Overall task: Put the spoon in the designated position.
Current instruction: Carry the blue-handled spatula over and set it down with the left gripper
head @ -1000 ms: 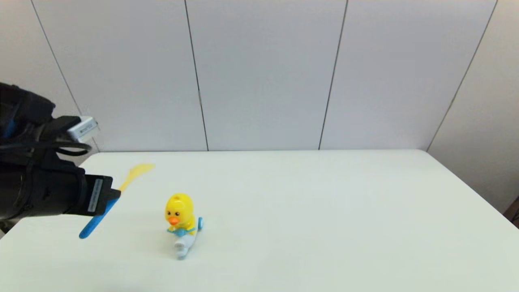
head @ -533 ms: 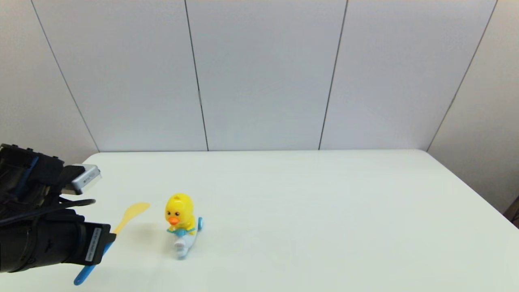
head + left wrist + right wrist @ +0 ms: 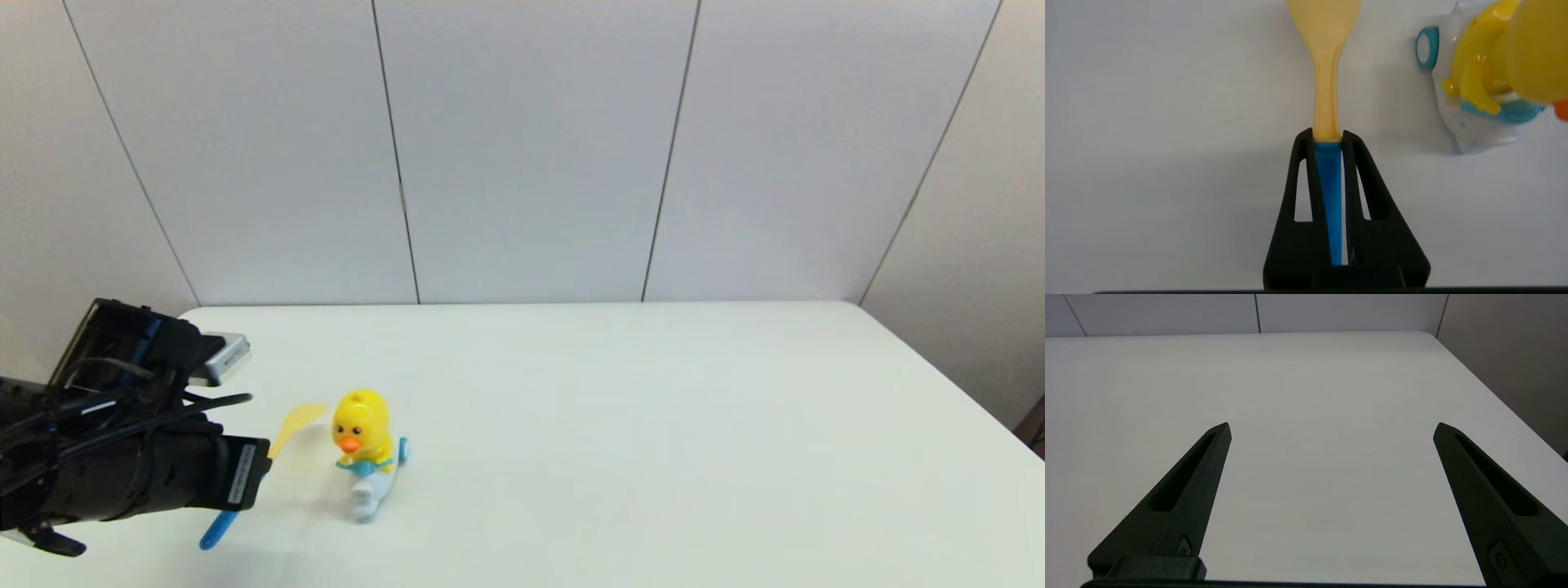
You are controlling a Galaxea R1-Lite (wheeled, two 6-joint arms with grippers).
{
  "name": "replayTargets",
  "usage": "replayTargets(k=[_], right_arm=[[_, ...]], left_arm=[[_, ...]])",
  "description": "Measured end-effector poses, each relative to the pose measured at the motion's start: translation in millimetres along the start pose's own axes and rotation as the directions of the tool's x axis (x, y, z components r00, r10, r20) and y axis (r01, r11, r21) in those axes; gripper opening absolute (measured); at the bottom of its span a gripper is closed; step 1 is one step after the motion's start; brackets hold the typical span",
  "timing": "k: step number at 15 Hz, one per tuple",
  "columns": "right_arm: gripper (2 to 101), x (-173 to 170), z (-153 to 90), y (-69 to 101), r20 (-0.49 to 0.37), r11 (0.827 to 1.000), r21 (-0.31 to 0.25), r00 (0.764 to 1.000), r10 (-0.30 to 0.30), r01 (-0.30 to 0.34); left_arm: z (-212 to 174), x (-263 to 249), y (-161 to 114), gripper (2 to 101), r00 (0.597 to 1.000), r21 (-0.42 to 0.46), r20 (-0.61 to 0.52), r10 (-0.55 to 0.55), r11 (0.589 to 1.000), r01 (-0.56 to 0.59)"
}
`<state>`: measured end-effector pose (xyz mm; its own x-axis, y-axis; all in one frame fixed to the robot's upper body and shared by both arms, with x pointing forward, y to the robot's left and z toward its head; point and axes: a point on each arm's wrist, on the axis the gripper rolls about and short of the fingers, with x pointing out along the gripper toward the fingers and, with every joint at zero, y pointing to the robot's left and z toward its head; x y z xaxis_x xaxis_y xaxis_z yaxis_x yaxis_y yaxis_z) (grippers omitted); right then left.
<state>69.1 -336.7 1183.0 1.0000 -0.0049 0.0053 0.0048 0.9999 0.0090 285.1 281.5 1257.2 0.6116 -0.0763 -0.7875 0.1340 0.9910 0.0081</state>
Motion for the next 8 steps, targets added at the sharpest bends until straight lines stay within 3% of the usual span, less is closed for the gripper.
replayTargets(k=[8], right_arm=[[98.0,0,0,0.0,0.000,1.000,0.000,1.000,0.000,0.000]], left_arm=[[17,42,-15,10.1,0.999,0.024,0.018,-0.030,0.999,0.029]])
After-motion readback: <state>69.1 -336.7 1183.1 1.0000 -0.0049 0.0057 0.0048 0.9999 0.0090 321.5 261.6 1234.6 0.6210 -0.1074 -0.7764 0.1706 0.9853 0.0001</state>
